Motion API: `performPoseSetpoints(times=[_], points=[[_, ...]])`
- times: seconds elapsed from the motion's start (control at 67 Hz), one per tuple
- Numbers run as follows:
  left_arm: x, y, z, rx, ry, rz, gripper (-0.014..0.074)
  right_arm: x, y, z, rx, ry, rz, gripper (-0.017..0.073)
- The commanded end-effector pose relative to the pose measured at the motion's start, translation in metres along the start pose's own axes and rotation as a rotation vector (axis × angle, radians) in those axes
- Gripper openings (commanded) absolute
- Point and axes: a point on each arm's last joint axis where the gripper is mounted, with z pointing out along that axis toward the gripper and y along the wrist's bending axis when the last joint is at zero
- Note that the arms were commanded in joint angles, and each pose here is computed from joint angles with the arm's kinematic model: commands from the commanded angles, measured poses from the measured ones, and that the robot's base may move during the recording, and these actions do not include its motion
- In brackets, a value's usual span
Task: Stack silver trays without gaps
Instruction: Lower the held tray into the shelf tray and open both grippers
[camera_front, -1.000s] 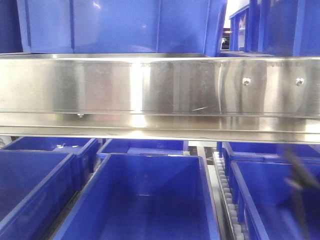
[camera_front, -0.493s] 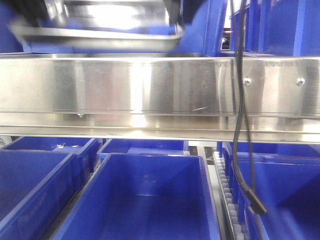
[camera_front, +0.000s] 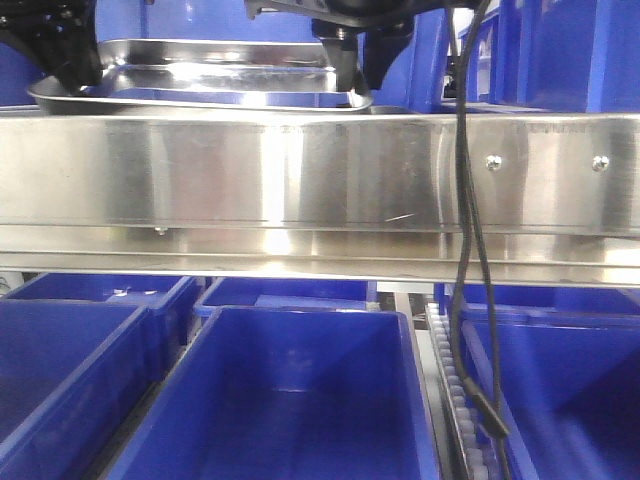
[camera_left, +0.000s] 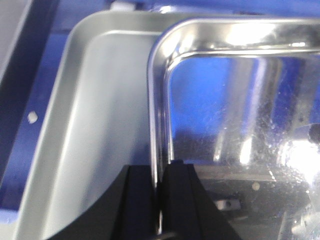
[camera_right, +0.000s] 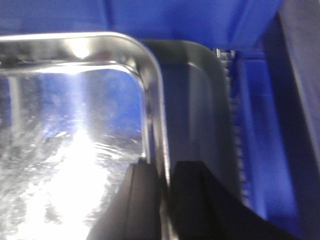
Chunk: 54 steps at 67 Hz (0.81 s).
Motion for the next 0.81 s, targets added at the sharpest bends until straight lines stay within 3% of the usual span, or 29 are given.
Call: performPoseSetpoints(times=[0.0,0.194,0.358,0.642,0.702,0.791], points=[[-0.004,-0.002,-0.001,0.053,-0.015,-0.067,0.0048,-0.014,0.024,-0.011,-0.229,-0.141,0.014,0.0127],[-0.005,0.015,0.002,0.017,0.002,-0.119,0.0316,-0.016,0.022,-0.011,-0.227,-0.149,0.012,0.0356],[-0.006,0.016,0.002,0.014,0.001,-0.117,0.0433,-0.019,0.018,-0.009,-0.214,-0.162,0.009,0.0407],[-0.008,0.019,0.001,-0.015,-0.015,-0.088,0.0424,-0.024,0.008,-0.005,-0.183,-0.156,0.028,0.0399],[-0.010,0.021,-0.002,-0.034,-0.016,-0.077,0.0375,-0.025,0.007,-0.007,-0.185,-0.160,0.029,0.0360],[-0.017,0.023,-0.011,-0.052,-0.030,-0.075,0.0235,-0.028,0.006,-0.015,-0.194,-0.174,0.034,0.0221]])
